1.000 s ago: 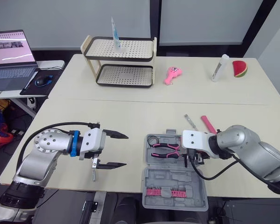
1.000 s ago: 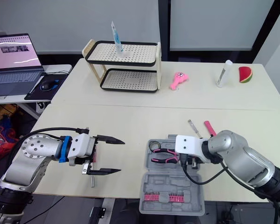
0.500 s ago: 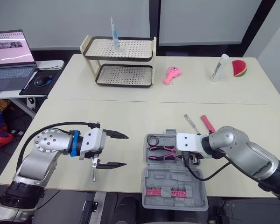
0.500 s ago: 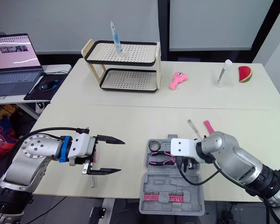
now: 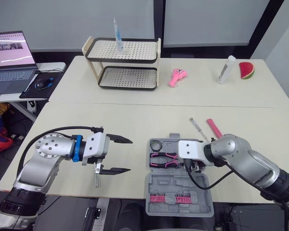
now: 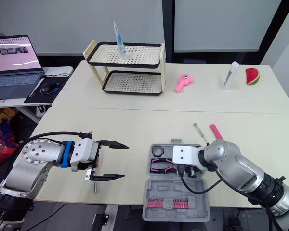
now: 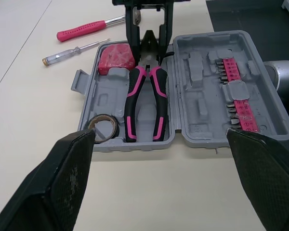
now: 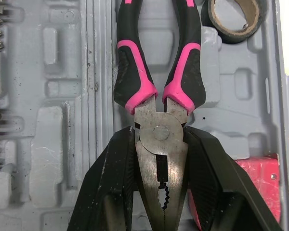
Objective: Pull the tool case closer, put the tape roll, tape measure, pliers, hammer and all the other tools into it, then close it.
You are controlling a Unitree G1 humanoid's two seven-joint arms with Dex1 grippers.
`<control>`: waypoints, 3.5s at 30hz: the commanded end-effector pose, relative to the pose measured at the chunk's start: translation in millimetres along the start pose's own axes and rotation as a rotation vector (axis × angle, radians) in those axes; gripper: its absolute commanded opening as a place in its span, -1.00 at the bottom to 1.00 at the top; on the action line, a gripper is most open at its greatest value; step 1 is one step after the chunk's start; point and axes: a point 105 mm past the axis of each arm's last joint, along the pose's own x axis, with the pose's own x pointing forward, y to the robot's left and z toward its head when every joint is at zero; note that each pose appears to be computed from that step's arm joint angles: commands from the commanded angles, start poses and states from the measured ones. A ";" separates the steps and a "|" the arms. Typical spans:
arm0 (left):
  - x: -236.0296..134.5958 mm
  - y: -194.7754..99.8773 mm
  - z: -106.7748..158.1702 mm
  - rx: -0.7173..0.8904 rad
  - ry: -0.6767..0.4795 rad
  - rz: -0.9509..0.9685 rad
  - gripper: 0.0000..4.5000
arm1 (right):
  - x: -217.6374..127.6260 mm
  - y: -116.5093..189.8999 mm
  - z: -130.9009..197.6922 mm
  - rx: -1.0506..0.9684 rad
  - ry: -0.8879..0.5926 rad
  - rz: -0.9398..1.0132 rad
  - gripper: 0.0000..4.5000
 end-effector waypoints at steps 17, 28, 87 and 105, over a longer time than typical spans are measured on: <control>2.1 4.5 0.7 0.042 0.011 0.000 1.00 | -1.8 -13.8 -9.8 -0.007 -0.037 -0.059 0.17; 11.7 8.8 7.6 0.073 -0.022 -0.019 1.00 | -30.1 -20.7 23.5 -0.001 -0.307 -0.140 0.23; -143.7 10.5 -58.5 -0.263 0.286 0.364 1.00 | -147.2 -20.4 -116.2 0.105 -0.209 -0.298 0.46; -77.9 -15.4 -67.4 -0.172 0.298 0.219 0.74 | -99.0 3.9 -115.9 0.085 -0.159 -0.166 0.73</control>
